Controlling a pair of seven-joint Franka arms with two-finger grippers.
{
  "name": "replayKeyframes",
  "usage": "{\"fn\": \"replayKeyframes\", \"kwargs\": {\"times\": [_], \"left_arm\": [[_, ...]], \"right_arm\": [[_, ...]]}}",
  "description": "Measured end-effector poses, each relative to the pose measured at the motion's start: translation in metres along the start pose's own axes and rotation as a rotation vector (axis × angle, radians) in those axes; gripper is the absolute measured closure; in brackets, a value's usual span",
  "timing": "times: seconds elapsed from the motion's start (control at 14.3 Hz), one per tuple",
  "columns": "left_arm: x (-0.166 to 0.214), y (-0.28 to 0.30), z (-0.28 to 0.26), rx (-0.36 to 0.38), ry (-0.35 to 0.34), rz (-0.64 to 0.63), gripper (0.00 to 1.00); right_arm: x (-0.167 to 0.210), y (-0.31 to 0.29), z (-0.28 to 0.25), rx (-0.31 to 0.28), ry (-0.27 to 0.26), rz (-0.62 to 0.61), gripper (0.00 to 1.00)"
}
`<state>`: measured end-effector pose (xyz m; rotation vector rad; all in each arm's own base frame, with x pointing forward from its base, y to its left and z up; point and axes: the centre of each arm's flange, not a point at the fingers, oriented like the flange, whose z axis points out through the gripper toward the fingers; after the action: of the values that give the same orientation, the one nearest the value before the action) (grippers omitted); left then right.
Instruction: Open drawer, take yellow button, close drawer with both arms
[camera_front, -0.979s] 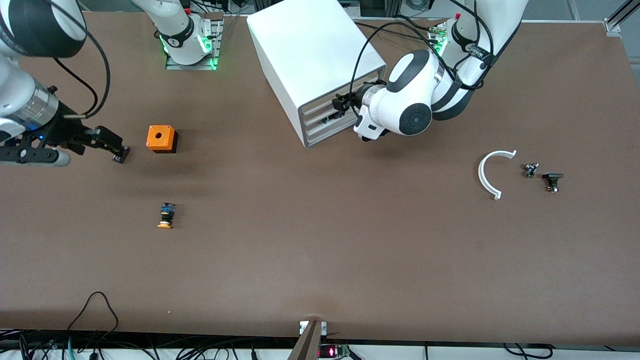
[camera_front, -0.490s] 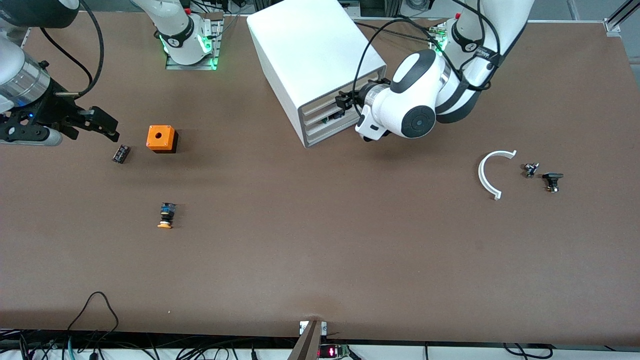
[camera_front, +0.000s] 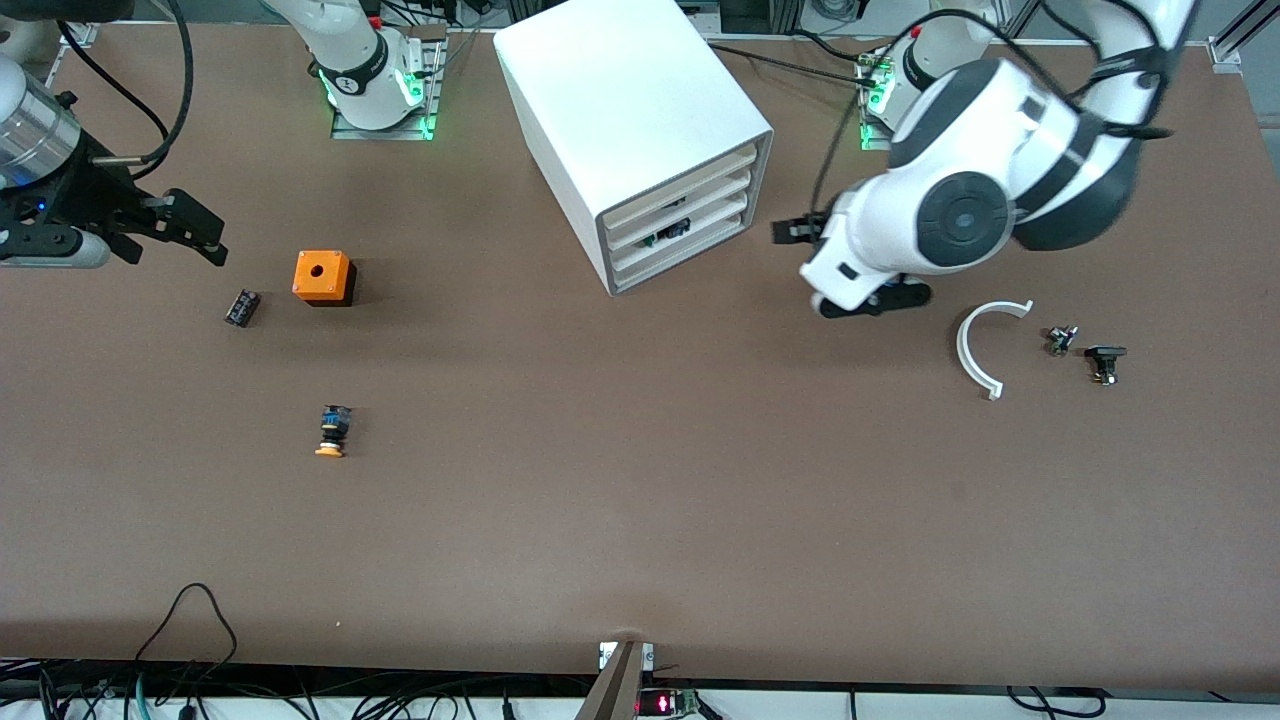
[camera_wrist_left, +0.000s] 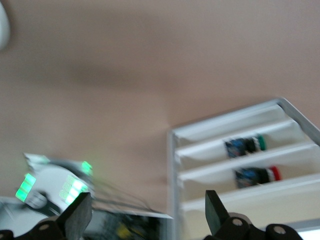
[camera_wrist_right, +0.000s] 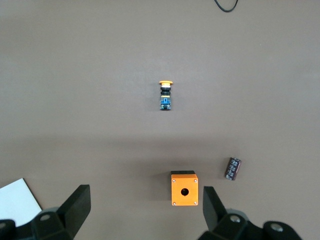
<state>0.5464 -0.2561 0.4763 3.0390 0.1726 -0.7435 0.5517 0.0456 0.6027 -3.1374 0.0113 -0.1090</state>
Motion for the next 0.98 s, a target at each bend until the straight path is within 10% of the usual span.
{"fn": "replayKeyframes", "kwargs": {"times": [0.49, 0.98], "left_arm": [[0.037, -0.086, -0.059, 0.143, 0.213, 0.230, 0.00], [0.057, -0.182, -0.111, 0.025, 0.474, 0.283, 0.00]], "right_arm": [[-0.001, 0.001, -0.007, 0.000, -0.001, -0.010, 0.00], [-0.001, 0.001, -0.007, 0.000, -0.004, -0.011, 0.00]]}}
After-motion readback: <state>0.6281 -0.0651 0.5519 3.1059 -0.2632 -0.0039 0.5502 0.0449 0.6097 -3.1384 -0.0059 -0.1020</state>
